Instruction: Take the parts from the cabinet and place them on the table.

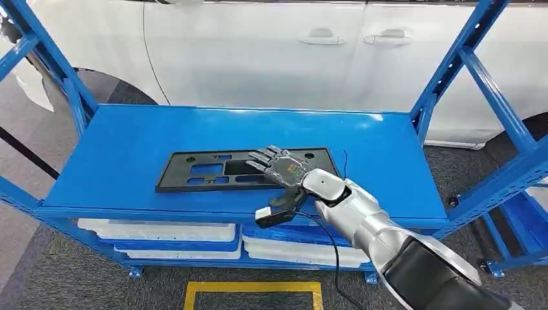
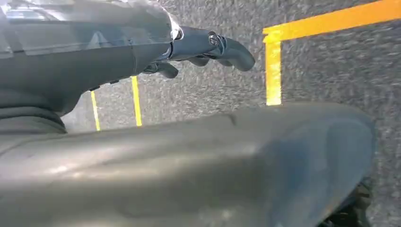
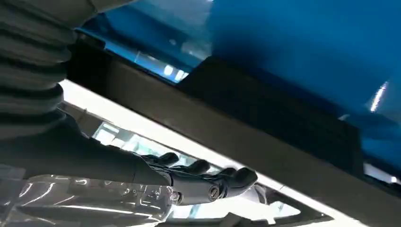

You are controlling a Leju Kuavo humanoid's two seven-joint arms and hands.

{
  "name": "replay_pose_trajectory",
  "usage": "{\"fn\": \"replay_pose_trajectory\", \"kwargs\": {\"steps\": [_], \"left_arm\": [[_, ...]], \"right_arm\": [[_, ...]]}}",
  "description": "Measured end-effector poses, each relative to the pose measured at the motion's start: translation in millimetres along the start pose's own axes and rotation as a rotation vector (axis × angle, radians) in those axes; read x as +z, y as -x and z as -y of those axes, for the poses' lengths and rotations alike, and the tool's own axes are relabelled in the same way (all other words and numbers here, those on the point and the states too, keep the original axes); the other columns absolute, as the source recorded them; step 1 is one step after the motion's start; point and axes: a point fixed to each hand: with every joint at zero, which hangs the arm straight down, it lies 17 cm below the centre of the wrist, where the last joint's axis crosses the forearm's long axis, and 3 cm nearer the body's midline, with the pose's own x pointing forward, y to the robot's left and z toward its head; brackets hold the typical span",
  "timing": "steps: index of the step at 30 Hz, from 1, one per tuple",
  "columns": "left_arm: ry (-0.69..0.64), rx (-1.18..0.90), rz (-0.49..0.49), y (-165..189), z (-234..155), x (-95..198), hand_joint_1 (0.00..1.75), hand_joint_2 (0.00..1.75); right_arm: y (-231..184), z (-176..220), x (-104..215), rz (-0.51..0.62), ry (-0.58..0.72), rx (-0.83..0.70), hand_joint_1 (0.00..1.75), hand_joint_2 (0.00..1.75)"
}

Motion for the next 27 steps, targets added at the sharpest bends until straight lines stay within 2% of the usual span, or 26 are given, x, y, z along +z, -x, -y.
{"fn": "replay_pose_trajectory", "kwargs": {"steps": [6, 12, 14, 27], "left_arm": [[0.000, 0.000, 0.003, -1.7, 0.0, 0.0, 0.00, 0.00], [-0.004, -0.001, 0.000, 1.1, -0.4, -0.1, 0.00, 0.00], [-0.007, -0.001, 0.005, -0.7, -1.4, -0.2, 0.00, 0.00], [-0.009, -0.001, 0.006, -0.7, -0.7, 0.0, 0.00, 0.00]], "right_arm": [[13.3, -6.4, 0.0, -0.030, -0.066, 0.035, 0.00, 1.75], [37.0, -19.9, 5.1, -0.127, -0.153, 0.104, 0.00, 1.75], [46.7, -18.2, 6.0, -0.157, -0.164, 0.114, 1.75, 1.75], [62.1, -10.5, 9.2, -0.213, -0.102, 0.109, 1.75, 1.75]]}}
